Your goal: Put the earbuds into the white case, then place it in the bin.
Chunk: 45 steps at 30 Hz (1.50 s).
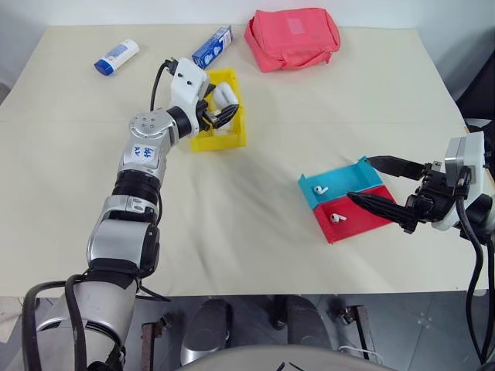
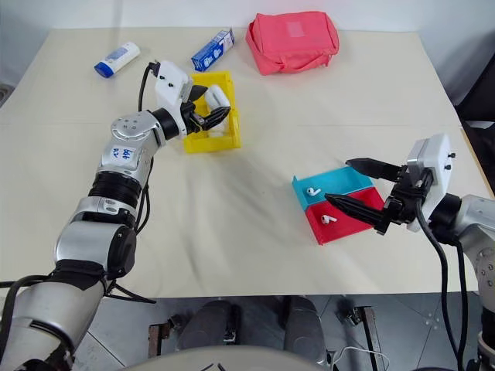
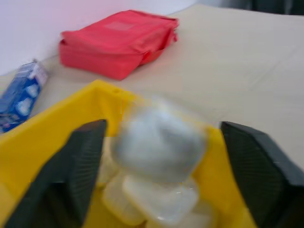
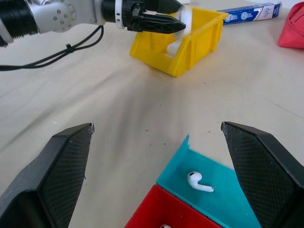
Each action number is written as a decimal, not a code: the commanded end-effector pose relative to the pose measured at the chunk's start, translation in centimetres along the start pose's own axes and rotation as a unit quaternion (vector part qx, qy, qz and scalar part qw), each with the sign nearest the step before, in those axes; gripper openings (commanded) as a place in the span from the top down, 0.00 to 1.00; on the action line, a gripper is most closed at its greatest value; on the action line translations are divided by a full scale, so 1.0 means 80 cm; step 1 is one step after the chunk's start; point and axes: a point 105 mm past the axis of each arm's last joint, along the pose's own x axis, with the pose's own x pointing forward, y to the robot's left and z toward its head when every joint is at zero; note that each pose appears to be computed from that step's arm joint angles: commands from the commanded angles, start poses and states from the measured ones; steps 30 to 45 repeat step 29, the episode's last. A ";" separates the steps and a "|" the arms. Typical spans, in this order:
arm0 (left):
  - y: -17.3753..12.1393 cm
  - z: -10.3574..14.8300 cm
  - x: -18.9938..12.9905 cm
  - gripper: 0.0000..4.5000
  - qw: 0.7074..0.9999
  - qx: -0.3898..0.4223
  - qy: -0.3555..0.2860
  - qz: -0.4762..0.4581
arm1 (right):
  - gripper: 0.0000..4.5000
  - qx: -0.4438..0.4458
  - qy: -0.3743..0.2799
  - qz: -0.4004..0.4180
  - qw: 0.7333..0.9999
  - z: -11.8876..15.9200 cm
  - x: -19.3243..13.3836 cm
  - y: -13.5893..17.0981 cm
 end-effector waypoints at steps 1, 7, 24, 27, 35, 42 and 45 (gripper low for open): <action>0.011 0.028 -0.007 0.01 0.999 0.022 -0.028 0.000 | 0.00 -0.027 -0.008 -0.010 1.000 0.015 -0.010 0.002; -0.008 0.067 -0.055 0.01 0.984 0.084 -0.120 -0.098 | 0.00 -0.032 0.020 0.002 0.999 0.012 -0.020 -0.002; 0.020 0.001 -0.190 0.01 0.976 0.079 -0.040 -0.200 | 0.00 -0.039 0.182 0.034 0.982 -0.053 -0.075 -0.042; 0.024 -0.006 -0.196 0.01 0.978 0.079 -0.036 -0.188 | 0.00 -0.038 0.181 0.026 0.982 -0.055 -0.077 -0.052; 0.018 -0.001 -0.197 0.01 0.975 0.056 -0.053 -0.206 | 0.00 -0.039 0.175 0.021 0.984 -0.054 -0.076 -0.057; 0.018 -0.001 -0.197 0.01 0.975 0.056 -0.053 -0.206 | 0.00 -0.039 0.175 0.021 0.984 -0.054 -0.076 -0.057; 0.018 -0.001 -0.197 0.01 0.975 0.056 -0.053 -0.206 | 0.00 -0.039 0.175 0.021 0.984 -0.054 -0.076 -0.057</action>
